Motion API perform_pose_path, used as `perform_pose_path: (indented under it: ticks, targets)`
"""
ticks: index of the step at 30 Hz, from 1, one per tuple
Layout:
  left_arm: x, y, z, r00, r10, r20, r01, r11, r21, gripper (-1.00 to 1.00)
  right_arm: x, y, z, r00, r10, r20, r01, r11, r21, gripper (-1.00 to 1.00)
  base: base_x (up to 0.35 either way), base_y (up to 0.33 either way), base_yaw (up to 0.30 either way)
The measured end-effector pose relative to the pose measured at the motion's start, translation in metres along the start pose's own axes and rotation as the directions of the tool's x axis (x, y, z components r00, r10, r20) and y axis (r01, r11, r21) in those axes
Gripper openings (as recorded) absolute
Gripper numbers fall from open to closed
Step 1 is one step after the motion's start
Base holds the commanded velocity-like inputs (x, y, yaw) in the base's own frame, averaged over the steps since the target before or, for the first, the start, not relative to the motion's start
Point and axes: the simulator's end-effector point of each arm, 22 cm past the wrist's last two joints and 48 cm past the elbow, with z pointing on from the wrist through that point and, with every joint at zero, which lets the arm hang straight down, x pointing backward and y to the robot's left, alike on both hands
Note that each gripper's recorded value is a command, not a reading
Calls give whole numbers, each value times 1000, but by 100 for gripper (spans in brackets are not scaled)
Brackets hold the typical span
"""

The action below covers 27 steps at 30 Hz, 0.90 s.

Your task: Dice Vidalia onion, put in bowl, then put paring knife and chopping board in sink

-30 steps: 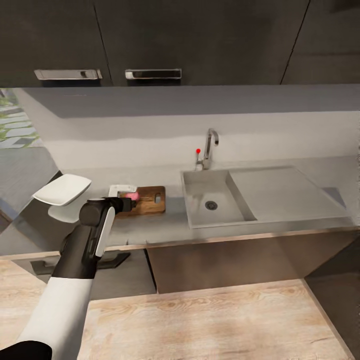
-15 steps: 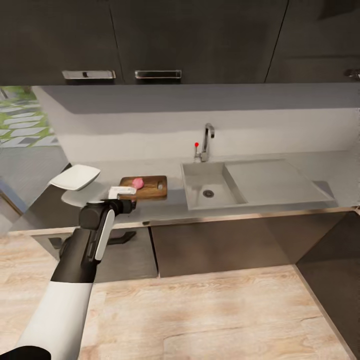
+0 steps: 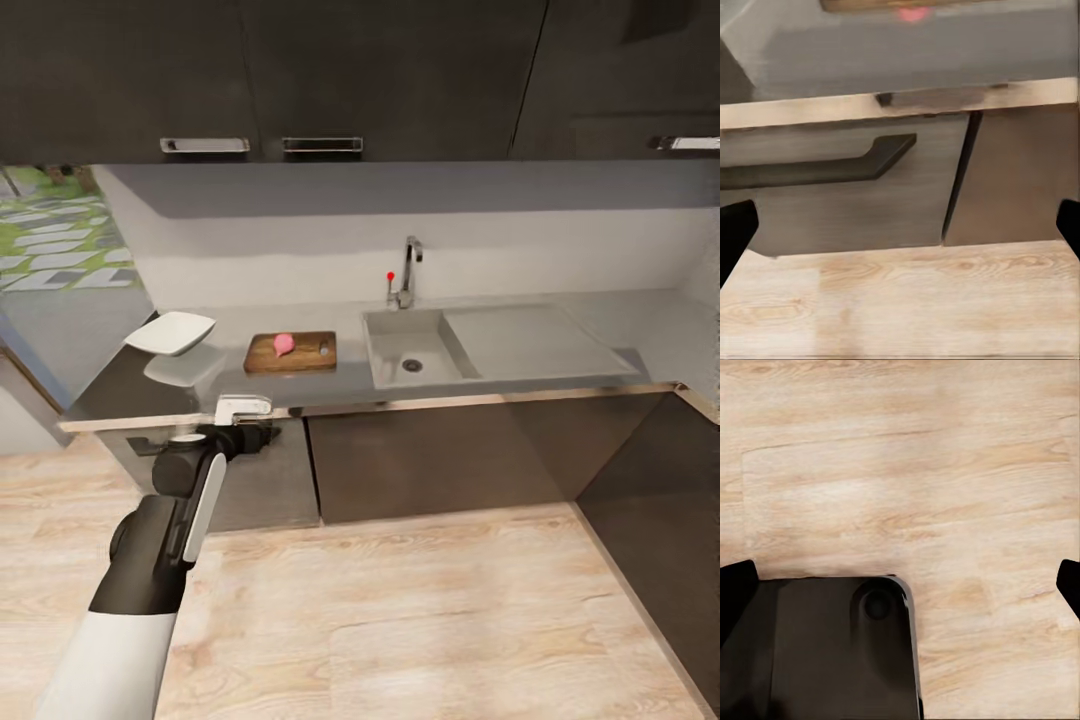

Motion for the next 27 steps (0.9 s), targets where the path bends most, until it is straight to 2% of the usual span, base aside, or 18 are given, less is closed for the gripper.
perform_pose_path:
  ticks: [3, 10, 14, 26, 27]
  targets:
    - [12, 0, 0, 1000, -7, 24, 7, 1000, 1, 100, 0, 0, 0, 1000, 0, 0, 0, 1000, 0, 100, -340, 0, 0]
    - [39, 0, 0, 1000, -9, 16, 9, 1000, 1, 100, 0, 0, 0, 1000, 1, -2, -1, 1000, 1, 100, -340, 0, 0]
    - [62, 0, -1, 997, -21, 71, 21, 1000, 1, 100, 0, -3, 0, 1000, -4, -1, 4, 1000, 1, 100, -340, 0, 0]
    - [123, 19, -13, 993, 0, 120, 3, 1000, -24, 100, -1, -6, 1, 1000, -9, 3, 9, 1000, 7, 100, -340, 0, 0]
    - [136, 19, -17, 992, -1, 130, 4, 1000, -24, 100, -2, -7, 2, 1000, -10, 4, 10, 1000, 8, 100, -340, 0, 0]
